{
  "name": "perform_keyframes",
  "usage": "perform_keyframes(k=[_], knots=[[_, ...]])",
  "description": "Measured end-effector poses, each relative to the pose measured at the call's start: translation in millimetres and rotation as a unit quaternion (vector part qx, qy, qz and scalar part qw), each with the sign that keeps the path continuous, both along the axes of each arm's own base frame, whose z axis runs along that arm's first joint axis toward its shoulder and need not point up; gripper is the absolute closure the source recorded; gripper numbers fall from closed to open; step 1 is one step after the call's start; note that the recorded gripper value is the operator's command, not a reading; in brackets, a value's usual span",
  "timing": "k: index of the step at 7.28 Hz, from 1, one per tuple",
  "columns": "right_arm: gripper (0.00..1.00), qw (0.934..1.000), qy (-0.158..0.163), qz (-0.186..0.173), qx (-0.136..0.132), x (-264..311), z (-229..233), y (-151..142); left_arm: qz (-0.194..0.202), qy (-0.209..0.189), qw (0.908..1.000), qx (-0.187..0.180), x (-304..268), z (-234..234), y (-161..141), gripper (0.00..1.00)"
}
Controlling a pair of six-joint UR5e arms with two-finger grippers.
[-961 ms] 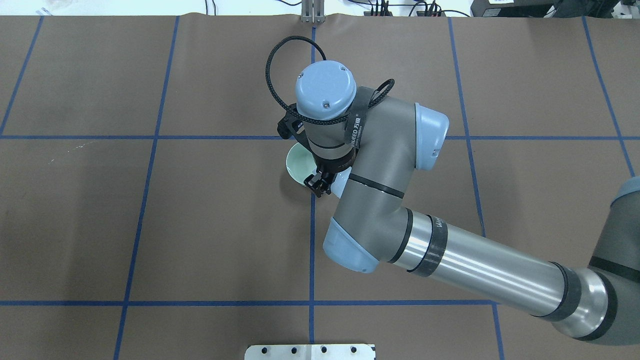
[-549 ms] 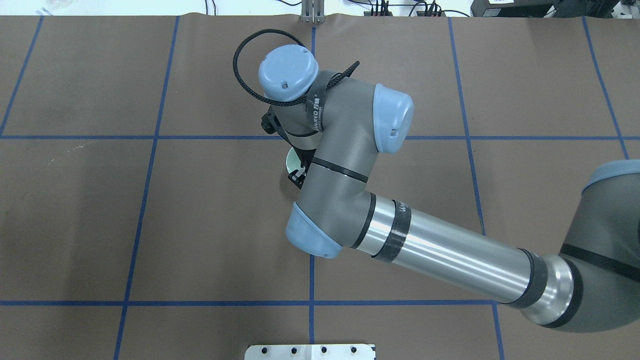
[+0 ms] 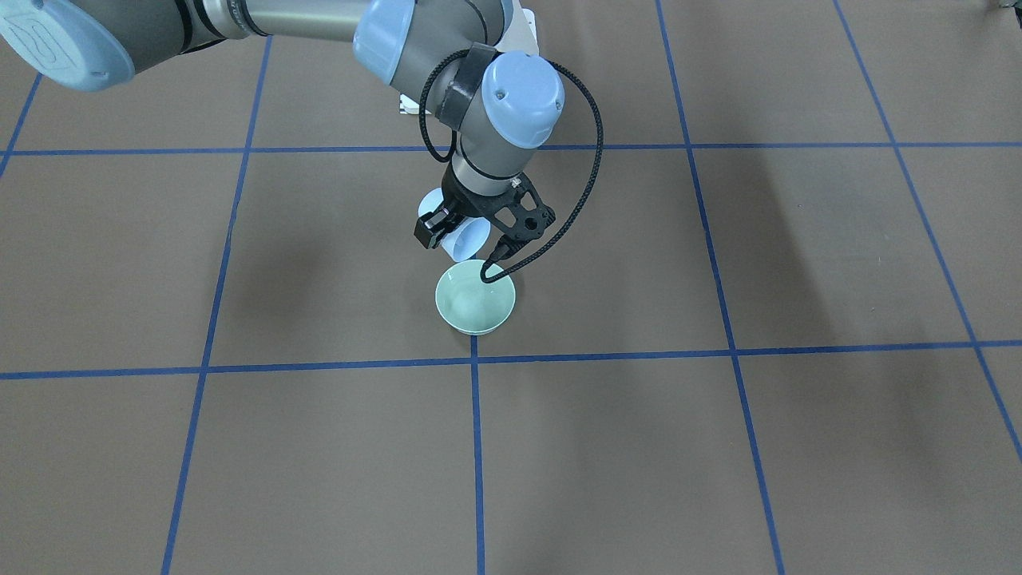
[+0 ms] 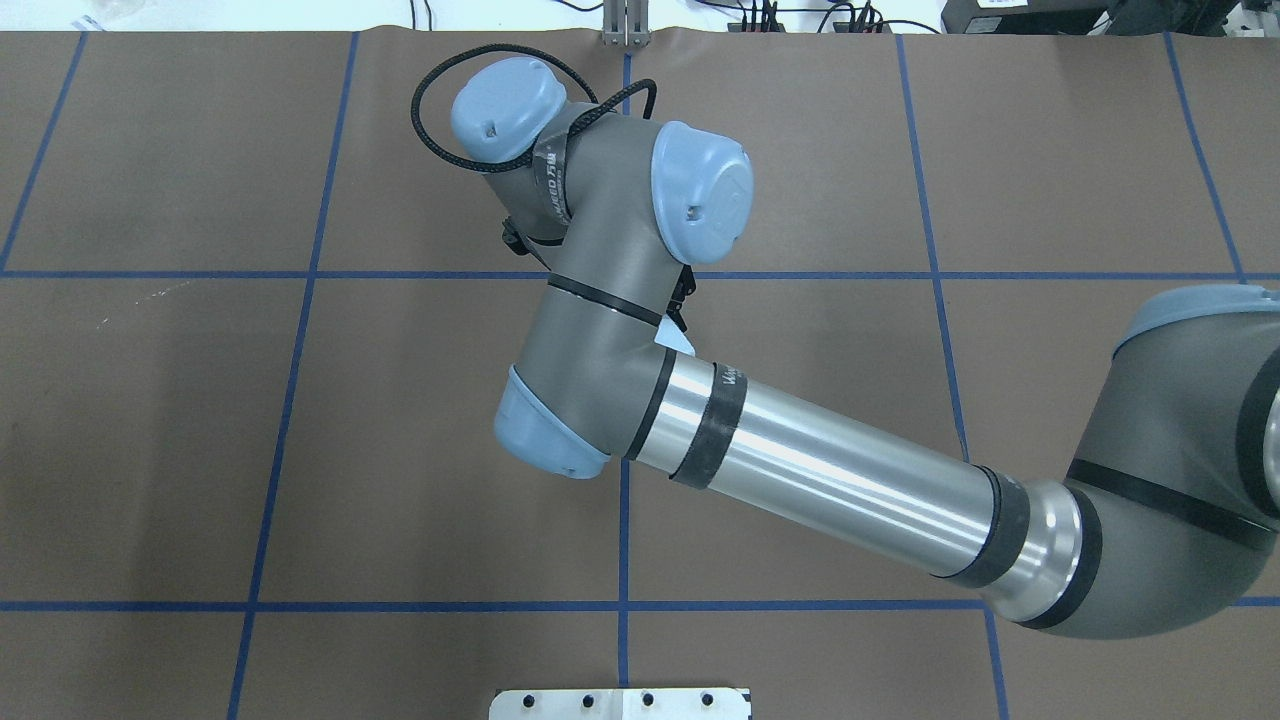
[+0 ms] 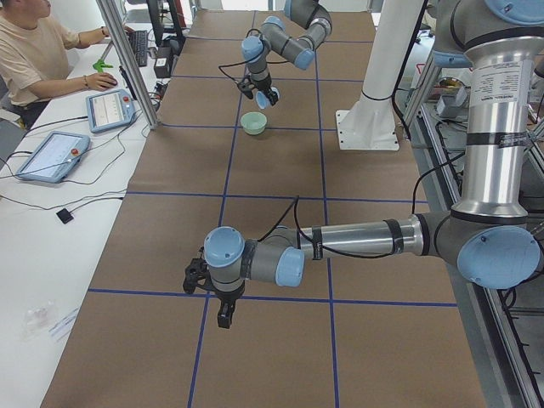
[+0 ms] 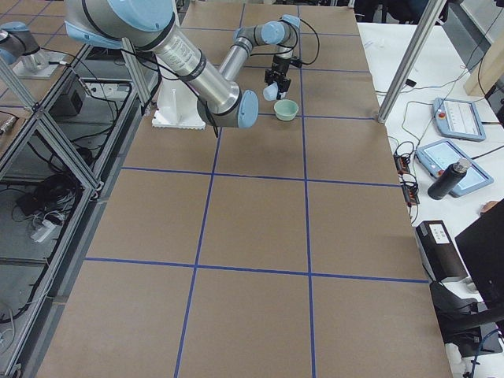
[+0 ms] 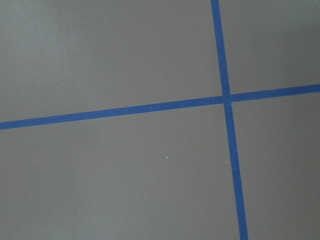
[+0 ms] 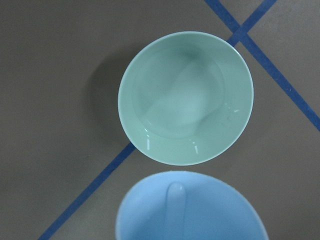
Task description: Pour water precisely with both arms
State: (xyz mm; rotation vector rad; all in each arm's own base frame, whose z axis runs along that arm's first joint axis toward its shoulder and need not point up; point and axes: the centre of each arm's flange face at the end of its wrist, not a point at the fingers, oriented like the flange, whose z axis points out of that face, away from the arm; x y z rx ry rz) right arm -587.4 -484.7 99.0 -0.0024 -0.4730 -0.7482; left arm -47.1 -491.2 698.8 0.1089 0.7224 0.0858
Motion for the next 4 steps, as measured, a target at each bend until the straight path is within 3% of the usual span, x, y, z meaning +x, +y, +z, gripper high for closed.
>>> perform_keyframes(k=[4], knots=[[1.0,0.9991,0.036,0.0,-0.023,1,-9,-17,0.0,0.0,1.0,0.001,0,0,0,0.0]])
